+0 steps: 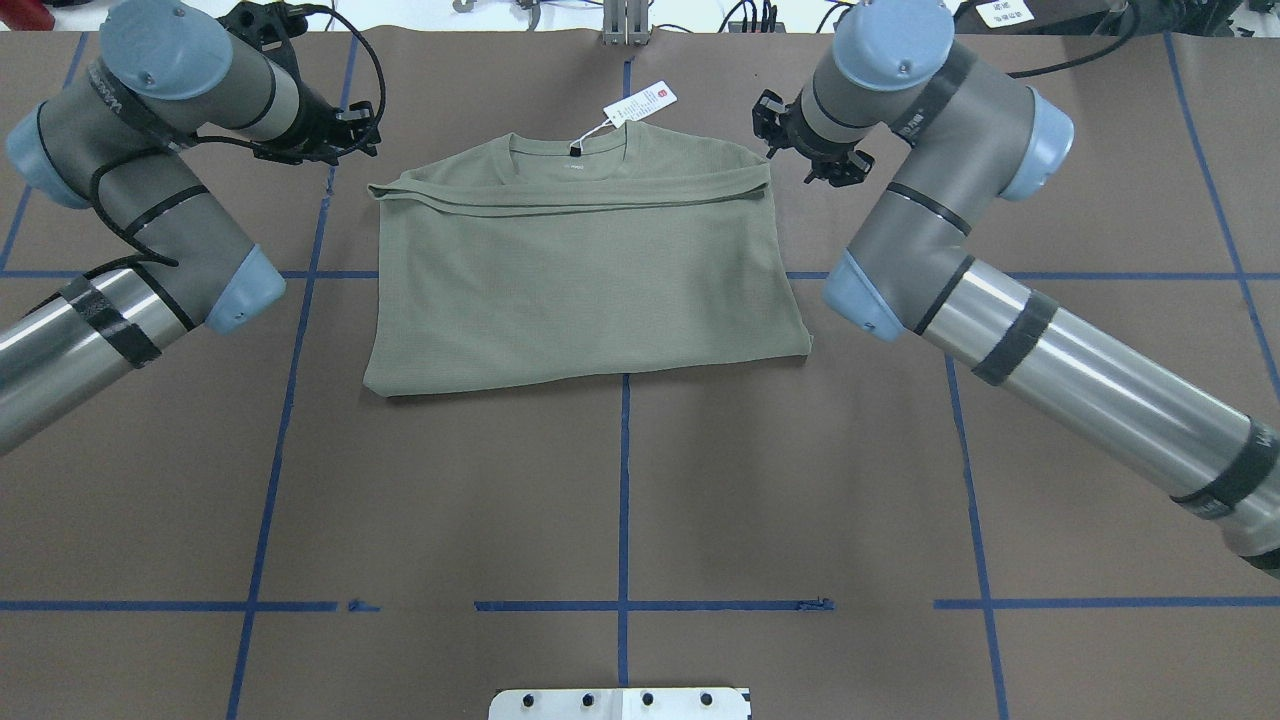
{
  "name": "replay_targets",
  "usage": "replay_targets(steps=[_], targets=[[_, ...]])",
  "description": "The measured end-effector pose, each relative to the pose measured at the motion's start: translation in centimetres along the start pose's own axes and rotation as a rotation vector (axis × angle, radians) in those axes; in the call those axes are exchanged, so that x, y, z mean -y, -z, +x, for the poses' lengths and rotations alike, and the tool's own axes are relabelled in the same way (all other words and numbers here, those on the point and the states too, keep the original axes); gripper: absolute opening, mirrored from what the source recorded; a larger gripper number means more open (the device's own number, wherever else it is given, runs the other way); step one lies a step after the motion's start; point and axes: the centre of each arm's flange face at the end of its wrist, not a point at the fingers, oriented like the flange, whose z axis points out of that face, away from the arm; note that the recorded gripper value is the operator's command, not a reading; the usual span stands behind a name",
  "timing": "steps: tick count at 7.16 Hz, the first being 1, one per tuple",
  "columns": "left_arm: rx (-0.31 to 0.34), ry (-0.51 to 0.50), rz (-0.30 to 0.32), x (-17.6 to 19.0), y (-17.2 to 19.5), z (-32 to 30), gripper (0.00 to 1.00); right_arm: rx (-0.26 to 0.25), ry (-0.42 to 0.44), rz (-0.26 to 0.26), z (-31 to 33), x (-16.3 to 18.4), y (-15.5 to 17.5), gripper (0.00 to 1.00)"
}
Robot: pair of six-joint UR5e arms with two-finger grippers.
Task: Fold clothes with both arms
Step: 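Open both grippers and raise them off the folded shirt, then move the right gripper to the folded shirt's side edge and grasp it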
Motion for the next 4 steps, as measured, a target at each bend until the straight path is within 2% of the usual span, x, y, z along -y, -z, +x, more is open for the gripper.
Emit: replay_targets(steps=[1, 4], targets=[[-0.015, -0.003, -0.024, -0.5, 0.5, -0.3, 0.52, 0.014, -0.041, -0.030, 3.3, -2.1, 1.0, 0.75], [-0.046, -0.019, -0.049, -1.5, 1.7, -0.1, 0.49, -0.039, -0.200, -0.095, 10.6, -8.3, -1.0, 0.77]])
